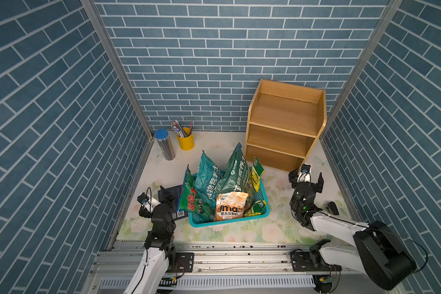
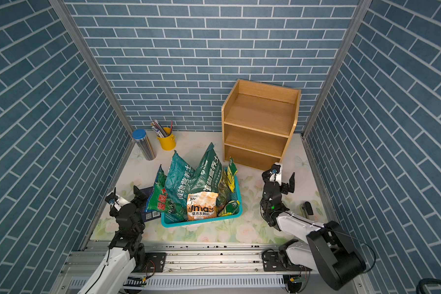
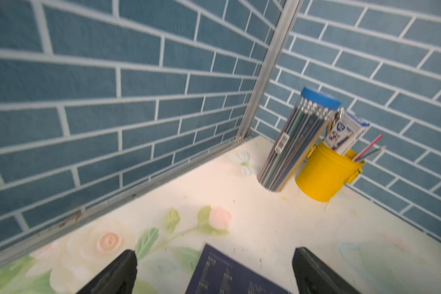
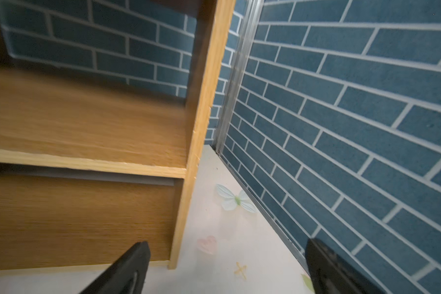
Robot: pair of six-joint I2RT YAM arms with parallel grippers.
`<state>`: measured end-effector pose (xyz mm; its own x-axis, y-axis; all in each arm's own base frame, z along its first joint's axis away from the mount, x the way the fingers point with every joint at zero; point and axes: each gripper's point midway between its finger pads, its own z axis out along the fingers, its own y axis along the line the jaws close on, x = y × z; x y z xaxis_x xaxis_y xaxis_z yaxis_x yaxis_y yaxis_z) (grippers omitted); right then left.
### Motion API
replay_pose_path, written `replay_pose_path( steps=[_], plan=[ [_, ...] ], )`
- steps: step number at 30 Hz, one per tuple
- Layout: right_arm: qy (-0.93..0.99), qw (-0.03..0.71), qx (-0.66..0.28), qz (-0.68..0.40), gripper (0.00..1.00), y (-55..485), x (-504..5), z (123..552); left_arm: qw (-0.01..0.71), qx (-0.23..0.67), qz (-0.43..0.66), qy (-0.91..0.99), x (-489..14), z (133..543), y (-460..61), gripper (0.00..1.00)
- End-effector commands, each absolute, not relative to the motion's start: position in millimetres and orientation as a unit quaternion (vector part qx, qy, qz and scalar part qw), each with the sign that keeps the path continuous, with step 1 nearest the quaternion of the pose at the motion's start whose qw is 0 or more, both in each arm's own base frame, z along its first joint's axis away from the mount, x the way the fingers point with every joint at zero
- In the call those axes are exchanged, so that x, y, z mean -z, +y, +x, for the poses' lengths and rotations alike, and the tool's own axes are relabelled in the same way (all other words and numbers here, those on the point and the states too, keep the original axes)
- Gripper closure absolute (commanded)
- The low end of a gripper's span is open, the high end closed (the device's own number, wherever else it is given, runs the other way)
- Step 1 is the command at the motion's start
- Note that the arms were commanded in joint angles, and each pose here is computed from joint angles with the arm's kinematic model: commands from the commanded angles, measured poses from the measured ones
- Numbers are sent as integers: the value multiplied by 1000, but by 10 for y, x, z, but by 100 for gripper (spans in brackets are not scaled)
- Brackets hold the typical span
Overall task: Take down the fertilizer bag from the shelf
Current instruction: Reset both arms
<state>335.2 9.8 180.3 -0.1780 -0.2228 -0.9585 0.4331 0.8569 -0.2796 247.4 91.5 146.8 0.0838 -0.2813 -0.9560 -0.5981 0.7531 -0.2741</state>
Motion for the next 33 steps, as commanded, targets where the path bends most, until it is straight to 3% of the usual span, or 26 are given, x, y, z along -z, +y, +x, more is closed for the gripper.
replay_pose_path(
  steps=[1, 7, 13, 17, 20, 25, 33],
  plan=[
    [723, 647, 234, 65, 0, -10, -1681, 3529, 697, -192, -326, 610, -1835, 2478, 1065, 0],
    [752, 645, 131, 46, 0, -108, -1327, 3768, 675, -203, -245, 666, -1688, 3044, 916, 0],
    [755, 647, 106, 28, 0, -67, -1310, 3786, 643, -177, -138, 732, -1494, 3528, 610, 0],
    [726, 684, 47, -50, 1, 187, -1340, 3654, 656, -113, -79, 742, -1486, 3565, 331, 0],
    [738, 671, 41, -56, 1, 200, -1293, 3668, 696, -34, -25, 717, -1606, 3512, 18, 0],
    [741, 668, 40, -50, 0, 183, -1277, 3681, 691, -57, -60, 718, -1462, 3572, 156, 0],
    [740, 669, 38, -49, 0, 179, -1282, 3693, 685, -48, -26, 727, -1370, 3602, 37, 0]
  ],
)
